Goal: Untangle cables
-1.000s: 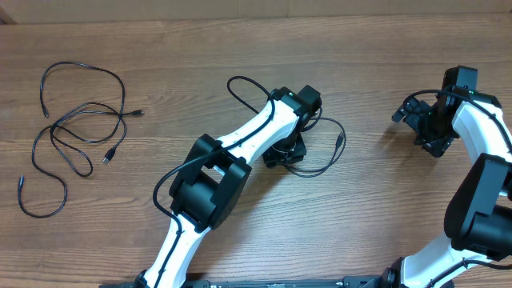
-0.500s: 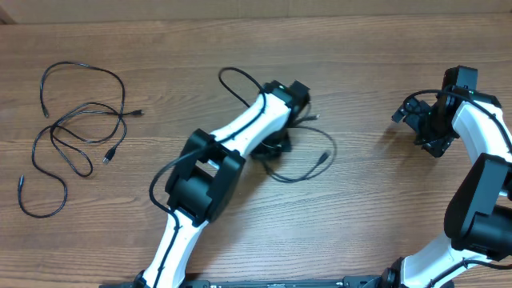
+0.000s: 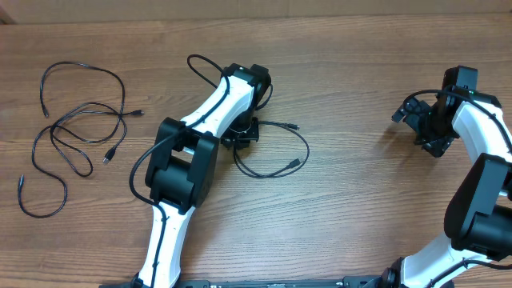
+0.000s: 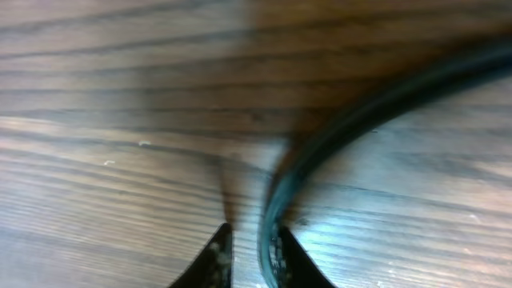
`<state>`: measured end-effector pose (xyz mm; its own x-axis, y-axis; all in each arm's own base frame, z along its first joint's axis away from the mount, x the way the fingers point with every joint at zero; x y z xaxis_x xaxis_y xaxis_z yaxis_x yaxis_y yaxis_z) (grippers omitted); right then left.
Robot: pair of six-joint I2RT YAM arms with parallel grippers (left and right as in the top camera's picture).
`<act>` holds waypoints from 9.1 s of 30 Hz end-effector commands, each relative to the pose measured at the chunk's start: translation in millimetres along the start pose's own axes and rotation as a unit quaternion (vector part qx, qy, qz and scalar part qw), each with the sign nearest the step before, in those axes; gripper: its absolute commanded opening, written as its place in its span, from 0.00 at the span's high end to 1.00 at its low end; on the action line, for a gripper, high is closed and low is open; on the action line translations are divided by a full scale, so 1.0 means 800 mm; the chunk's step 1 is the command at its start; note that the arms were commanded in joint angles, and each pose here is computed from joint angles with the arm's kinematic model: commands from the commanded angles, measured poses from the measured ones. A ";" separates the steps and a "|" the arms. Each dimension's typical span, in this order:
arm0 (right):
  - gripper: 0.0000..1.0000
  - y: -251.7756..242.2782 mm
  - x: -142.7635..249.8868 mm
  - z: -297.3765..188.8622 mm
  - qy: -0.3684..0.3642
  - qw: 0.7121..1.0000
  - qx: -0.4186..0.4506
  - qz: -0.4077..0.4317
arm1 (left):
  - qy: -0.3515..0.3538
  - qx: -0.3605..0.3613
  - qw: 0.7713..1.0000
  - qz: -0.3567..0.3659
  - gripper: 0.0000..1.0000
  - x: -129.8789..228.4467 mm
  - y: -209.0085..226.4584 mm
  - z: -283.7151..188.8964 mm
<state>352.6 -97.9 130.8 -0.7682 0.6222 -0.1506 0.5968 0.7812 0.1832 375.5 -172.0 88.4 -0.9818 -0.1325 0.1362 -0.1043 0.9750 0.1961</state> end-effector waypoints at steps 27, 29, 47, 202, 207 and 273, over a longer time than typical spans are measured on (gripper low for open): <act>0.00 -0.002 0.000 0.000 -0.002 1.000 0.003 0.004 | 0.004 0.066 0.929 0.364 0.48 0.075 -0.092 -0.054; 0.00 -0.002 0.000 0.000 -0.002 1.000 0.003 0.004 | 0.012 0.061 0.918 0.392 0.45 0.084 -0.095 -0.047; 0.00 -0.002 0.000 0.000 -0.002 1.000 0.003 0.004 | 0.019 0.053 0.929 0.366 0.96 0.086 -0.090 0.031; 0.00 -0.002 0.000 0.000 -0.002 1.000 0.003 0.004 | -0.339 0.181 0.912 -0.142 0.96 0.084 0.167 -0.248; 0.00 -0.002 0.000 0.000 -0.002 1.000 0.003 0.004 | -0.326 0.206 0.910 -0.152 0.96 0.077 0.184 -0.245; 0.00 -0.002 0.000 0.000 -0.002 1.000 0.003 0.004 | -0.299 -0.039 0.874 -0.381 0.82 0.022 0.358 -0.167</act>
<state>352.5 -97.9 130.7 -0.7680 0.6225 -0.1502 0.5972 0.7809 0.1832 338.7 79.0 293.9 -0.5311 -0.5819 -0.6159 -0.7653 0.6415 0.0538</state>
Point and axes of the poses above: each gripper's point midway between its finger pads, its own z axis out along the fingers, its own y axis along the line the jaws close on, x = y × z, the point moved 9 cm from there along -z, back along the fingers, and after that the axes turned 5 degrees about -z, right-handed, at the moved point
